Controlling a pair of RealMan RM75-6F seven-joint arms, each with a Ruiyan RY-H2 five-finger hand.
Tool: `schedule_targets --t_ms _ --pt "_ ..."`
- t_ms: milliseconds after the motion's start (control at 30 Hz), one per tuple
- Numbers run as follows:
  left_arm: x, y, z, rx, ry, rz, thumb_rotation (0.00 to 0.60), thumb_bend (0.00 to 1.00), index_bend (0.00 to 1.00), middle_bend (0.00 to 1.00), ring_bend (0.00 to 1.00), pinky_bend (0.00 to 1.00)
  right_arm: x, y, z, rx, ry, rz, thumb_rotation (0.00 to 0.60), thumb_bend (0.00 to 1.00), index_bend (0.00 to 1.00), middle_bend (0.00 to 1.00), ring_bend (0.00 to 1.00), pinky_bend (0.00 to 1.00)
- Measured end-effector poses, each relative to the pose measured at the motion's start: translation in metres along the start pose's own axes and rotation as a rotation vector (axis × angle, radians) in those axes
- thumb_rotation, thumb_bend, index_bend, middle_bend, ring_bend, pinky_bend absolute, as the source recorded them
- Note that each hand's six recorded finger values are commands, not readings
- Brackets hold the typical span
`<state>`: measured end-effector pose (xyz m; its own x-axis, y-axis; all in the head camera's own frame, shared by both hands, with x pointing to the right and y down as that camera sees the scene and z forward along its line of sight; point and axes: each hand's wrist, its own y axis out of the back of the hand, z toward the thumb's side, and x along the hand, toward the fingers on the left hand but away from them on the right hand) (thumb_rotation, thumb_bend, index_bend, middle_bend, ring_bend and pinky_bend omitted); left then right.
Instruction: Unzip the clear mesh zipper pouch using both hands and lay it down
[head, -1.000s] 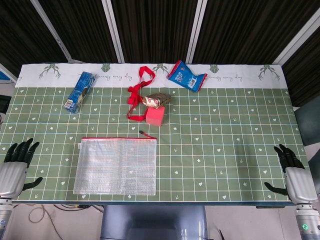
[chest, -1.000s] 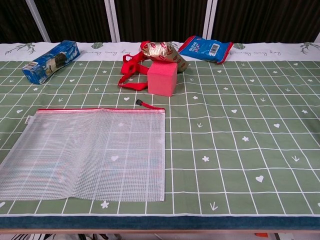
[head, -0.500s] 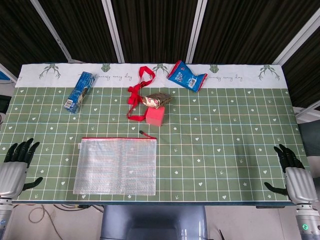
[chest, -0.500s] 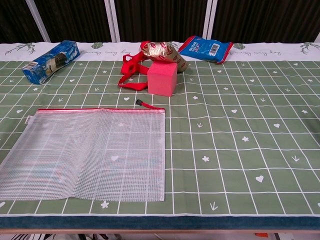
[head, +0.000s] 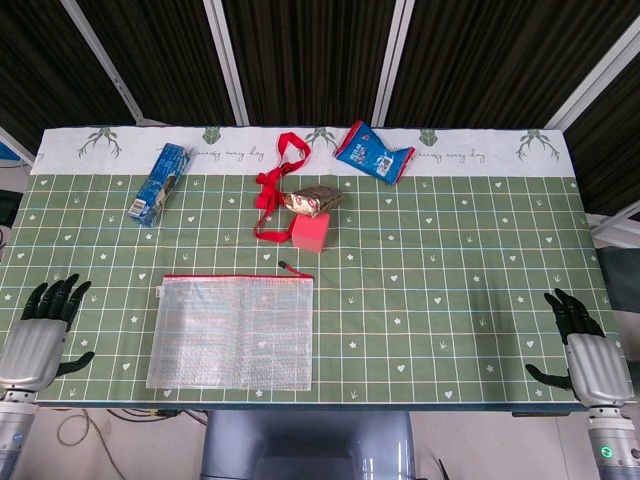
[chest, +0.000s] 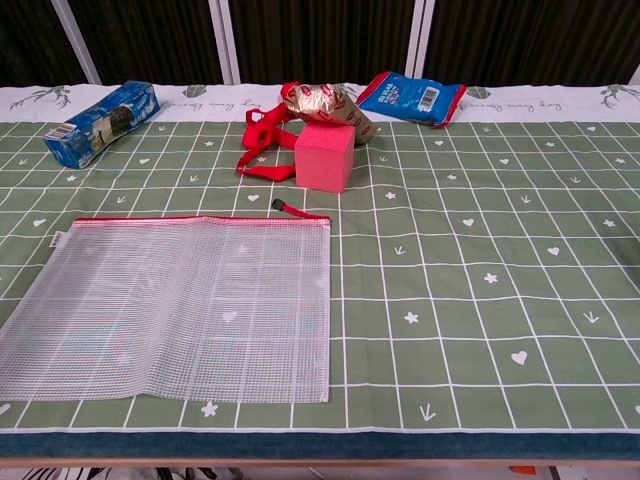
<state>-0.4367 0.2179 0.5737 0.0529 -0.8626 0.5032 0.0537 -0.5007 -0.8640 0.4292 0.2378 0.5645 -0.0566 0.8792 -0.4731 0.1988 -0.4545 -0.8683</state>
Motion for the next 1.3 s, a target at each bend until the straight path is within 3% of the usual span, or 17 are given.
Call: schedule_targets --t_ms 200,267,333,433,533,700,900,1300 --pt "0.033 0.014 0.030 0.030 -0.063 0.026 0.600 0.10 0.02 0.02 0.01 0.02 -0.001 0.001 -0.002 -0.006 -0.009 -0.002 0.600 0.18 0.00 0.00 0.00 0.21" --pt "0.044 0.018 0.042 0.039 -0.088 0.035 0.600 0.10 0.06 0.12 0.08 0.13 -0.002 0.001 -0.003 -0.009 -0.013 -0.003 0.600 0.18 0.00 0.00 0.00 0.20" --pt "0.058 0.023 0.057 0.050 -0.116 0.045 0.600 0.11 0.12 0.36 0.28 0.33 -0.003 0.001 -0.003 -0.013 -0.018 -0.005 0.600 0.18 0.00 0.00 0.00 0.21" --pt "0.080 0.028 0.081 0.077 -0.156 0.060 0.600 0.11 0.20 0.64 0.51 0.54 -0.003 0.001 -0.003 -0.016 -0.020 -0.004 0.600 0.18 0.00 0.00 0.00 0.21" --pt "0.102 0.029 0.105 0.098 -0.183 0.051 0.600 0.13 0.28 0.81 0.65 0.66 -0.003 0.000 -0.003 -0.019 -0.023 0.001 0.600 0.18 0.00 0.00 0.00 0.21" --pt "0.138 0.024 0.142 0.086 -0.203 -0.006 0.600 0.16 0.35 0.98 0.81 0.77 -0.004 -0.001 -0.004 -0.026 -0.029 0.005 0.600 0.18 0.00 0.00 0.00 0.20" --pt "0.176 0.012 0.193 0.102 -0.222 -0.085 0.600 0.22 0.41 1.00 0.91 0.85 -0.004 -0.001 -0.005 -0.040 -0.040 0.010 0.600 0.18 0.00 0.00 0.00 0.21" --pt "0.221 -0.021 0.277 0.197 -0.255 -0.158 0.600 0.27 0.44 1.00 0.93 0.87 -0.005 -0.002 -0.007 -0.063 -0.057 0.024 0.600 0.18 0.00 0.00 0.00 0.21"
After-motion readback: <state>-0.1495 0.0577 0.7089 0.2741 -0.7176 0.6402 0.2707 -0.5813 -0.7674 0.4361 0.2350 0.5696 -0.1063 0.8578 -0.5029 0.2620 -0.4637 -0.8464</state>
